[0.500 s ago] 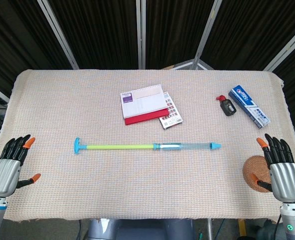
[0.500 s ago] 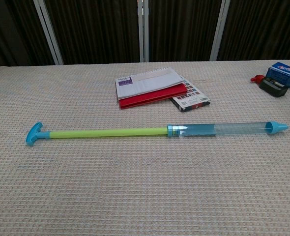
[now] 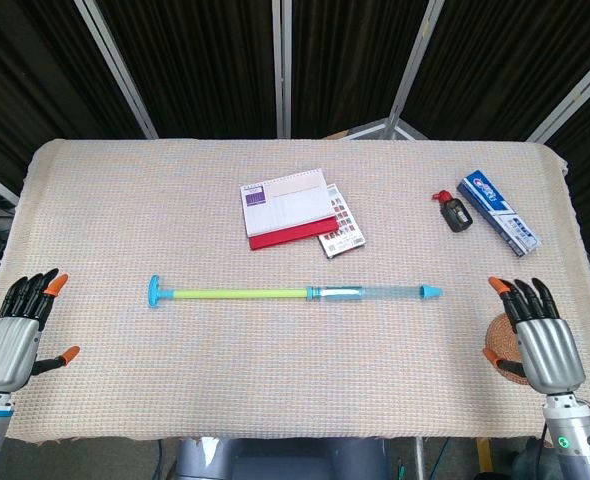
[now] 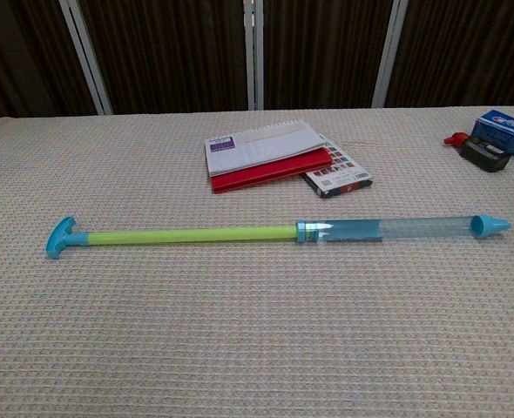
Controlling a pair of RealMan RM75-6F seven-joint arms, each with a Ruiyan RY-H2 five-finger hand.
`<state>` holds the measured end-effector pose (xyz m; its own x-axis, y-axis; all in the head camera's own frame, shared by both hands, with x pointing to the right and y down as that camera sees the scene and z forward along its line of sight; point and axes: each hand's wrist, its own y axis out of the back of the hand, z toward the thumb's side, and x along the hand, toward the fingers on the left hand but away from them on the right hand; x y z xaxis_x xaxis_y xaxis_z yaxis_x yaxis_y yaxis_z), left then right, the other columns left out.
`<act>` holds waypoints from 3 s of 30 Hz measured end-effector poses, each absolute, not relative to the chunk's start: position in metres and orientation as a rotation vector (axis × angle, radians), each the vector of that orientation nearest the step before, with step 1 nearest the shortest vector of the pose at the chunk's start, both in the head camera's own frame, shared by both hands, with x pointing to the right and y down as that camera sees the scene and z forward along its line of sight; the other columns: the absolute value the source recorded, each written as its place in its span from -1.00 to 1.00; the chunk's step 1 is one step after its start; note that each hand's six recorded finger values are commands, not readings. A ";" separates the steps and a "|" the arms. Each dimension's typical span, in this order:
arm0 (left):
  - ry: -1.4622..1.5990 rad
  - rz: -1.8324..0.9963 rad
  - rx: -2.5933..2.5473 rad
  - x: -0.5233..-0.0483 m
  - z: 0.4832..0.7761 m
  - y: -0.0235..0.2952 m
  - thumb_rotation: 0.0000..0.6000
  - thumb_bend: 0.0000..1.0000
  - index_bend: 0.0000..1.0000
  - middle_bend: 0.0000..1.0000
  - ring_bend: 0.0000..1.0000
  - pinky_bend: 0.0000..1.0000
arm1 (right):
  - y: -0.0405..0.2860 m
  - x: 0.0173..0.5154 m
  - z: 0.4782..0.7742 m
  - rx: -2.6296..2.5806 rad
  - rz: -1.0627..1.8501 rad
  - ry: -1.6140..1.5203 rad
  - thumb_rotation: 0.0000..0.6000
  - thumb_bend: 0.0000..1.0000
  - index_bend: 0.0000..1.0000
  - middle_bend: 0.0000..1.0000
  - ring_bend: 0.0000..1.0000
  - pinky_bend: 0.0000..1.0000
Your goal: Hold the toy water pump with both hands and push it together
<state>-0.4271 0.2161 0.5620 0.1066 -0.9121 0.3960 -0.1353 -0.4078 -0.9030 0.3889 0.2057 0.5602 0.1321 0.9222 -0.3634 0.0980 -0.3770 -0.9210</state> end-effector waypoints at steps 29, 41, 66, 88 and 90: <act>0.966 -1.516 -1.623 -0.437 0.591 0.211 1.00 -1.00 -1.00 -1.00 -1.00 -1.00 | 0.117 0.306 0.719 -1.829 1.529 -0.681 1.00 -0.68 -0.20 1.00 1.00 1.00; 0.967 -1.530 -1.623 -0.438 0.593 0.210 1.00 -1.00 -1.00 -1.00 -1.00 -1.00 | 0.121 0.303 0.734 -1.819 1.558 -0.654 1.00 -0.59 -0.12 1.00 1.00 1.00; 0.848 -1.479 -1.755 -0.398 0.646 0.162 1.00 -0.66 -0.27 0.66 0.59 1.00 | 0.123 0.293 0.726 -1.874 1.546 -0.662 1.00 -0.26 0.27 1.00 1.00 1.00; 0.696 -1.527 -1.899 -0.344 0.736 0.135 1.00 -0.32 -0.15 0.67 0.59 1.00 | 0.120 0.284 0.720 -1.871 1.554 -0.656 1.00 -0.25 0.30 1.00 1.00 1.00; 0.708 -1.526 -1.909 -0.341 0.739 0.133 1.00 -0.31 -0.14 0.67 0.59 1.00 | 0.120 0.284 0.720 -1.871 1.554 -0.655 1.00 -0.25 0.30 1.00 1.00 1.00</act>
